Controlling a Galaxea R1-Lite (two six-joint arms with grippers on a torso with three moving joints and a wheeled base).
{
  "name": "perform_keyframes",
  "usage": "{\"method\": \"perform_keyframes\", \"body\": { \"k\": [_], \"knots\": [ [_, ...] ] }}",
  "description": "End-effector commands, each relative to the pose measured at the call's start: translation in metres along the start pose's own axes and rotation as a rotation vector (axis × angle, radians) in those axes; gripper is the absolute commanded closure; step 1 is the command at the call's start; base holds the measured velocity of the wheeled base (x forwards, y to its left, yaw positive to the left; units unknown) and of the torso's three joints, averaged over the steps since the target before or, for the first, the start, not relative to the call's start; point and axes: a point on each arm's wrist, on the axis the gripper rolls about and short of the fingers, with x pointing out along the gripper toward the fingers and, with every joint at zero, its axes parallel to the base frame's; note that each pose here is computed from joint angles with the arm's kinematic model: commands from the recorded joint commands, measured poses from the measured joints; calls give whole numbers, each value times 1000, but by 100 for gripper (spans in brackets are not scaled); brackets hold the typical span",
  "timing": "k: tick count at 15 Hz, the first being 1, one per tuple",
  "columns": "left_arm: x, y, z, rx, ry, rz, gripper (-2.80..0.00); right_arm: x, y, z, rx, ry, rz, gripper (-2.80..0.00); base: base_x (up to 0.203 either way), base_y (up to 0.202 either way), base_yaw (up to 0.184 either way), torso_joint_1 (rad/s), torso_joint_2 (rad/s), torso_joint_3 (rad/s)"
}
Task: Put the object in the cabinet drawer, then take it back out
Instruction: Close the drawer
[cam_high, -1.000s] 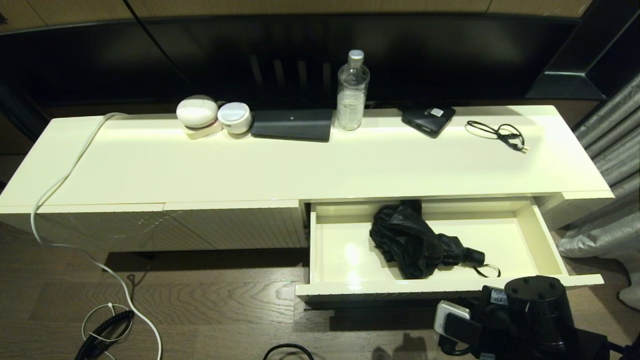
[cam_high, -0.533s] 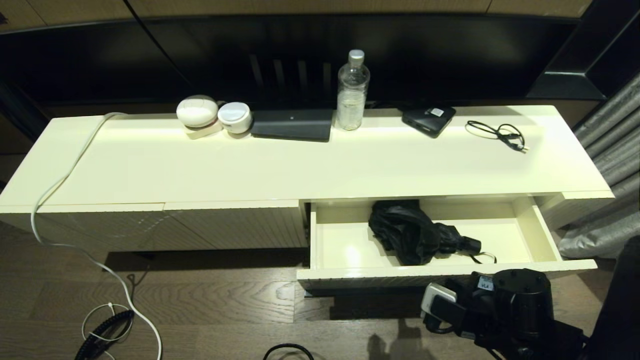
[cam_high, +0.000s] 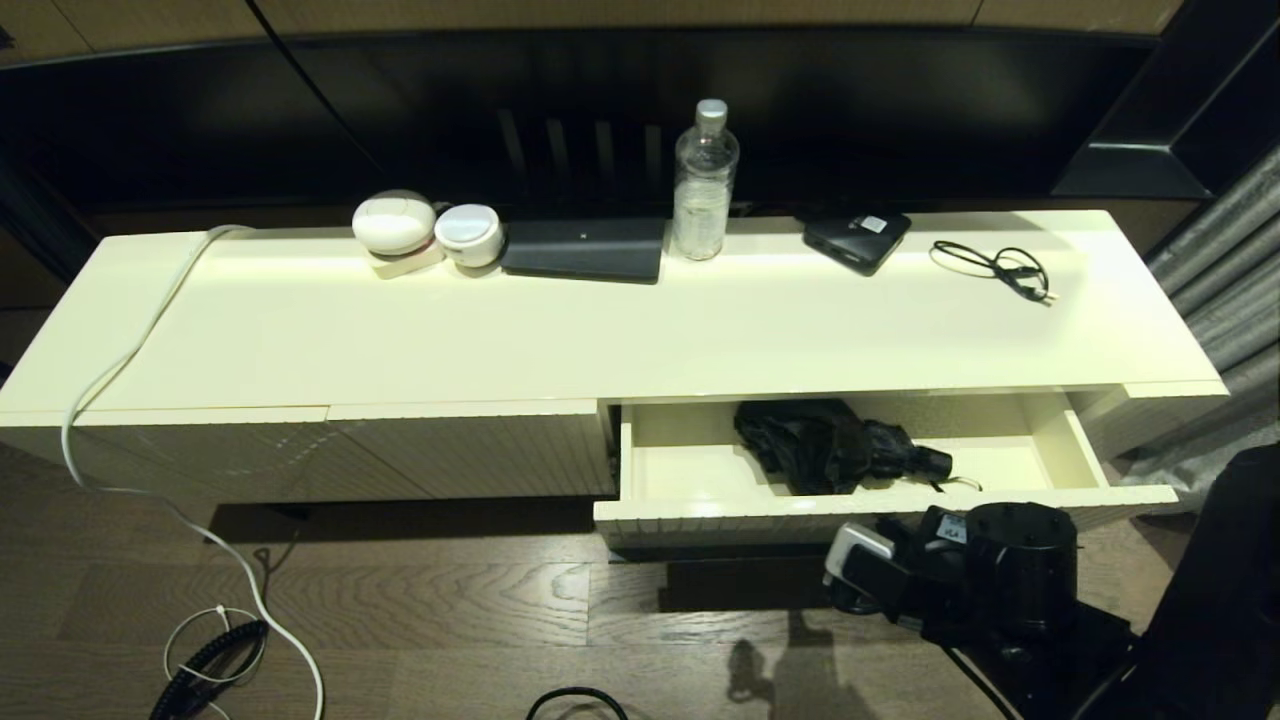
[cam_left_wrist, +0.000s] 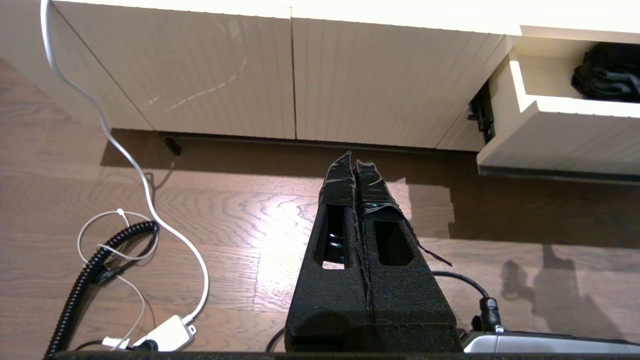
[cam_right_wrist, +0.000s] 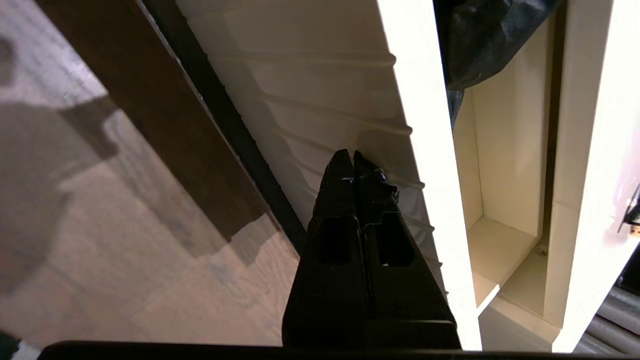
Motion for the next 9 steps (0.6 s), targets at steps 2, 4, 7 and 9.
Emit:
{"method": "perform_keyframes", "body": {
  "k": [2, 4, 7, 9],
  "knots": [
    [0, 0, 0, -1, -2, 0, 0, 12, -8, 2, 19, 0, -45, 0, 0, 0, 0, 0, 0, 0],
    [0, 0, 0, -1, -2, 0, 0, 19, -14, 3, 32, -1, -72, 0, 0, 0, 0, 0, 0, 0],
    [0, 0, 0, -1, -2, 0, 0, 30, -21, 7, 49, -10, -108, 0, 0, 0, 0, 0, 0, 0],
    [0, 0, 0, -1, -2, 0, 0, 39, -28, 11, 64, -21, -144, 0, 0, 0, 0, 0, 0, 0]
  ]
}}
